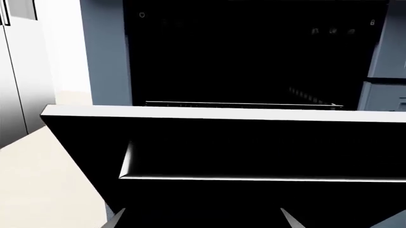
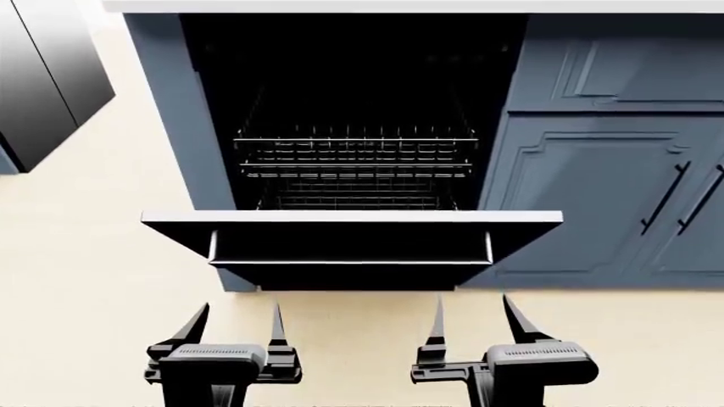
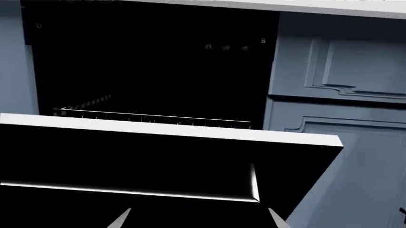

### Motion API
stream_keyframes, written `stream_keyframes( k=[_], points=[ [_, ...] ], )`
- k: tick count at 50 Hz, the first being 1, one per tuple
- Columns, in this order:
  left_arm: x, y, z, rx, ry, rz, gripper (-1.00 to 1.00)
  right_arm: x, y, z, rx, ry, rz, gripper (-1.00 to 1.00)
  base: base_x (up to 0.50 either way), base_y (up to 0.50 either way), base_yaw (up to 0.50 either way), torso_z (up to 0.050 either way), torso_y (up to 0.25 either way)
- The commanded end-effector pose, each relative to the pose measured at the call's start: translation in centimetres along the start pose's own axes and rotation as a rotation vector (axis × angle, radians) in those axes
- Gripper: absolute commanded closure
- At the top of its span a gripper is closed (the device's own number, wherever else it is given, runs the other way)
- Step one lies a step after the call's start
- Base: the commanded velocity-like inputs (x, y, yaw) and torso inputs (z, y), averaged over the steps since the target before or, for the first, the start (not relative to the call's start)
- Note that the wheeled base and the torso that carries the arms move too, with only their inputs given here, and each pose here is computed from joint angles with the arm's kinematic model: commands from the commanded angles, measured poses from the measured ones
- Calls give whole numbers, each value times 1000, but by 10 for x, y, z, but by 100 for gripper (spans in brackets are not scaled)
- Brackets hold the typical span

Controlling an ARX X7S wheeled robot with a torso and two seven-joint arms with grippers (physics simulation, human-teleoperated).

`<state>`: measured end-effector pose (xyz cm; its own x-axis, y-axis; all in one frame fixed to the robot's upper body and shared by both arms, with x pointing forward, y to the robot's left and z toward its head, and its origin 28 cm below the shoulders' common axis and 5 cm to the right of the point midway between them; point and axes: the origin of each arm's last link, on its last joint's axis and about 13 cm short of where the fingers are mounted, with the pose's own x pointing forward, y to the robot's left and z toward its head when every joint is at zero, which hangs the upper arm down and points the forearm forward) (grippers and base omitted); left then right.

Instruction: Close the dishwasher door

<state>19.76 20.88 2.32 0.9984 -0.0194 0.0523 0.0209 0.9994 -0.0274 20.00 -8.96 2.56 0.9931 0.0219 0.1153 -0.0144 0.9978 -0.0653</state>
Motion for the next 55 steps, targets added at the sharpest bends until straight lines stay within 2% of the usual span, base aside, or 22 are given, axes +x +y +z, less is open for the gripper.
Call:
stream_keyframes(
  k=[1, 55],
  points=[
    [0, 0, 0, -1, 1, -1, -100, 1, 0, 0, -1, -1, 0, -100, 0, 0, 0, -50, 0],
    [1, -1, 1, 2, -3, 0, -100, 0, 0, 1, -4, -1, -3, -100, 0, 0, 0, -50, 0]
  ],
)
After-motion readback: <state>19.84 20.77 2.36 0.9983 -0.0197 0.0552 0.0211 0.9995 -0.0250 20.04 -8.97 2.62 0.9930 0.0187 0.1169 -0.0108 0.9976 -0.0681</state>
